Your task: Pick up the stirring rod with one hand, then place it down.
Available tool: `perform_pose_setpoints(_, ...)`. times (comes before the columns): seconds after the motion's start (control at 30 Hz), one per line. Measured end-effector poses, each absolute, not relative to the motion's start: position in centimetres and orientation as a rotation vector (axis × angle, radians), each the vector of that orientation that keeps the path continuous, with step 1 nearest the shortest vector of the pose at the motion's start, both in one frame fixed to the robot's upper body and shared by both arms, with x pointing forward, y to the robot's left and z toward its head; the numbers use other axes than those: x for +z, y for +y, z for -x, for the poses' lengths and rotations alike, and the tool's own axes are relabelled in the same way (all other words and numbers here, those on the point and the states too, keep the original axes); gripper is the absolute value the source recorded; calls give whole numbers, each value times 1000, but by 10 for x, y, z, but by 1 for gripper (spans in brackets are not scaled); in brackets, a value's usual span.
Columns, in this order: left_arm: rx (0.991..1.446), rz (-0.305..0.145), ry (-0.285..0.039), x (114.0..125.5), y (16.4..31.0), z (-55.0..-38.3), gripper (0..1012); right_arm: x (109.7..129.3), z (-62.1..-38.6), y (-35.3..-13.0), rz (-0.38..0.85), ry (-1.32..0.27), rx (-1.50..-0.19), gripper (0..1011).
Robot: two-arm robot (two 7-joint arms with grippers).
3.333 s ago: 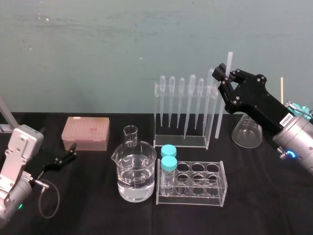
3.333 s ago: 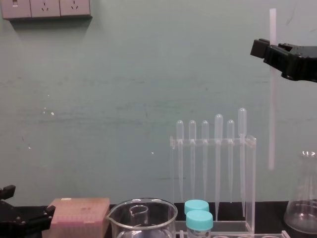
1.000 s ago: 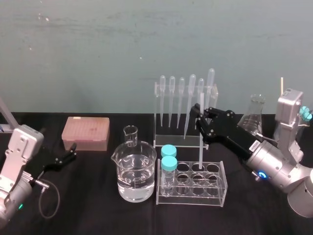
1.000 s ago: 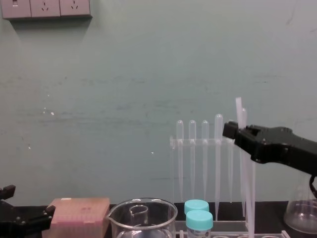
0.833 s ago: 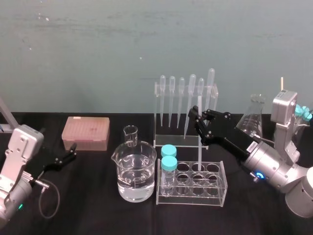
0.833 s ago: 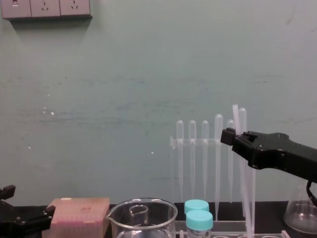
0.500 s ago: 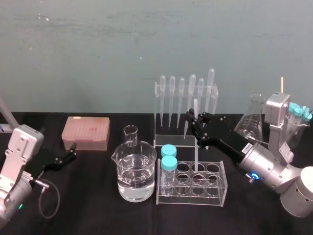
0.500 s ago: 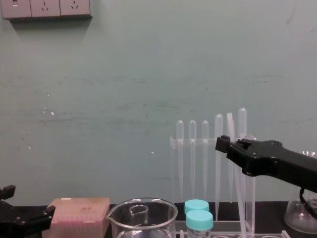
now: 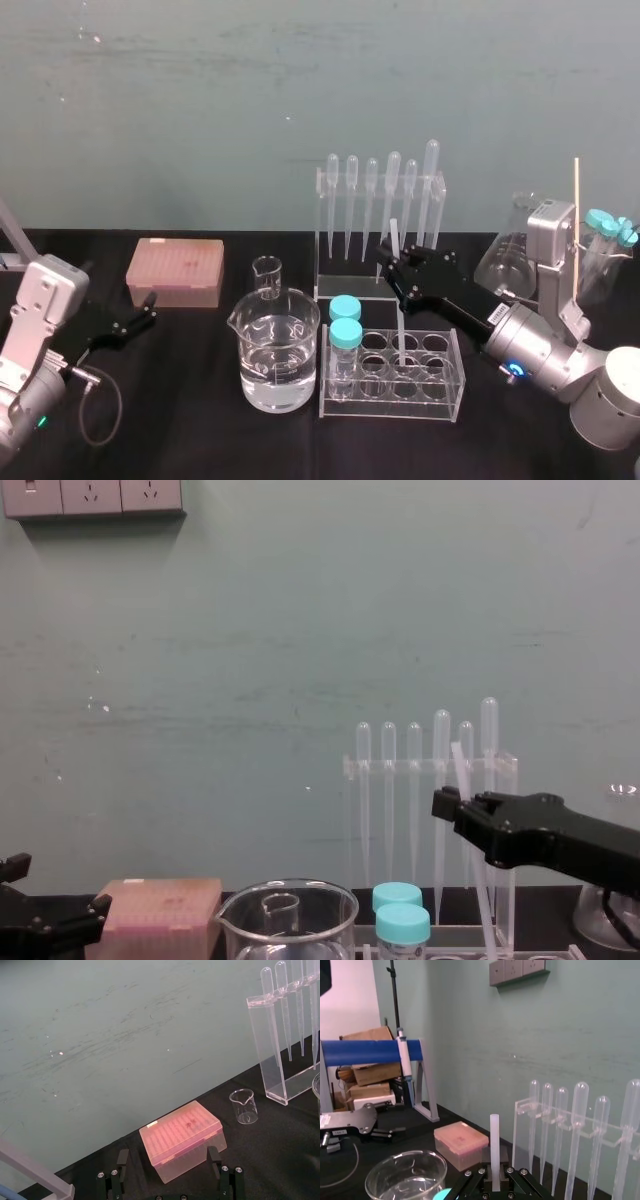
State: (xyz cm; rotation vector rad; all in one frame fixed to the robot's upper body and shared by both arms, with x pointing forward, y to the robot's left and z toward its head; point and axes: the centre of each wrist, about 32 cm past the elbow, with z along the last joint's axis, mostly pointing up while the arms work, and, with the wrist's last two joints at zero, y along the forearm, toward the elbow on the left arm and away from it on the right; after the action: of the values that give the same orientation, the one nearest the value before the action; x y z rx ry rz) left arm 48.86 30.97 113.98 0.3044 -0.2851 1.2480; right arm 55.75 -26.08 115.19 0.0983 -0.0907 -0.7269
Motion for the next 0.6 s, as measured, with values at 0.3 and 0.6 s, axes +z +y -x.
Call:
perform_pose_setpoints(0.3, 1248, -304, -285, 1140, 310, -489, 1000, 1142, -556, -261, -65, -54, -743, 70)
perform_pose_setpoints(0.6, 1248, -304, -285, 1140, 310, -489, 1000, 1138, -554, -261, -53, -44, -750, 70)
